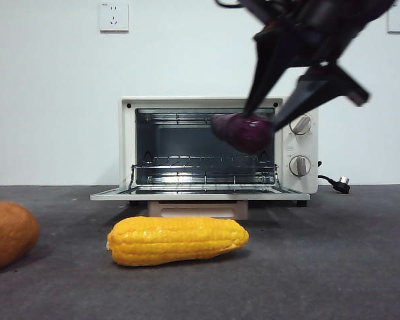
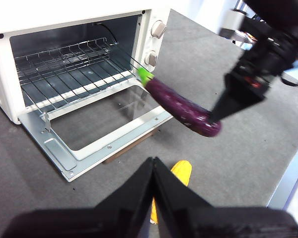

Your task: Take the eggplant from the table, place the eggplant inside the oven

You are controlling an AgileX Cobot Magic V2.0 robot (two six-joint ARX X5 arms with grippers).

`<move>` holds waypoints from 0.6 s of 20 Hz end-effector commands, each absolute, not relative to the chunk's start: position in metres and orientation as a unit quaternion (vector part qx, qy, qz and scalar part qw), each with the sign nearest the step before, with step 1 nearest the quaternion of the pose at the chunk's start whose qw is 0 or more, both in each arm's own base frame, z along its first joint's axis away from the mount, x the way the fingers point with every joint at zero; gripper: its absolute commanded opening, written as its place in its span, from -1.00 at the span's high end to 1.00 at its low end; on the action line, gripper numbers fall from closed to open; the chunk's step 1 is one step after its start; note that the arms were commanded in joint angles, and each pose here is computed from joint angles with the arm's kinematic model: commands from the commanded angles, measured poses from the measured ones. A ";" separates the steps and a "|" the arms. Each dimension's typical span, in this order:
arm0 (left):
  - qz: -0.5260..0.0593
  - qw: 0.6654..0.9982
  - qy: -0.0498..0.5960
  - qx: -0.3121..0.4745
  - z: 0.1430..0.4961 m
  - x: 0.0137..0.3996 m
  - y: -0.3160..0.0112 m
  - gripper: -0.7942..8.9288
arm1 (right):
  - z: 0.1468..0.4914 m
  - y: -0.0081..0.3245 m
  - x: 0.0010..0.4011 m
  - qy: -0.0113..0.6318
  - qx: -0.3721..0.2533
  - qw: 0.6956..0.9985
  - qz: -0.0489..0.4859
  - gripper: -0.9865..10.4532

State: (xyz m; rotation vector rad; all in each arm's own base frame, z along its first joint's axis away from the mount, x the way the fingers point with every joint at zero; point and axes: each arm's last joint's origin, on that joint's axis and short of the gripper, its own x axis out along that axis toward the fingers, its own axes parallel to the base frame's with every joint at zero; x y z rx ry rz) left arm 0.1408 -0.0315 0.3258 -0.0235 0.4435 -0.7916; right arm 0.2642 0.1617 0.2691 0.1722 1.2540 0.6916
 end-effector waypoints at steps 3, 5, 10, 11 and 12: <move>-0.395 0.892 0.221 -0.011 0.323 0.140 -0.035 0.85 | 0.268 0.180 0.311 0.572 0.096 0.754 0.308 0.85; -0.395 0.890 0.228 -0.009 0.321 0.139 -0.036 0.85 | 0.264 0.182 0.332 0.574 0.112 0.754 0.299 0.85; -0.396 0.889 0.228 -0.008 0.321 0.139 -0.037 0.85 | 0.254 0.175 0.374 0.571 0.149 0.763 0.264 0.85; -0.396 0.889 0.228 -0.008 0.322 0.139 -0.037 0.85 | 0.252 0.173 0.381 0.566 0.162 0.767 0.257 0.85; -0.396 0.889 0.228 -0.008 0.322 0.139 -0.037 0.85 | 0.250 0.172 0.385 0.558 0.172 0.771 0.253 0.85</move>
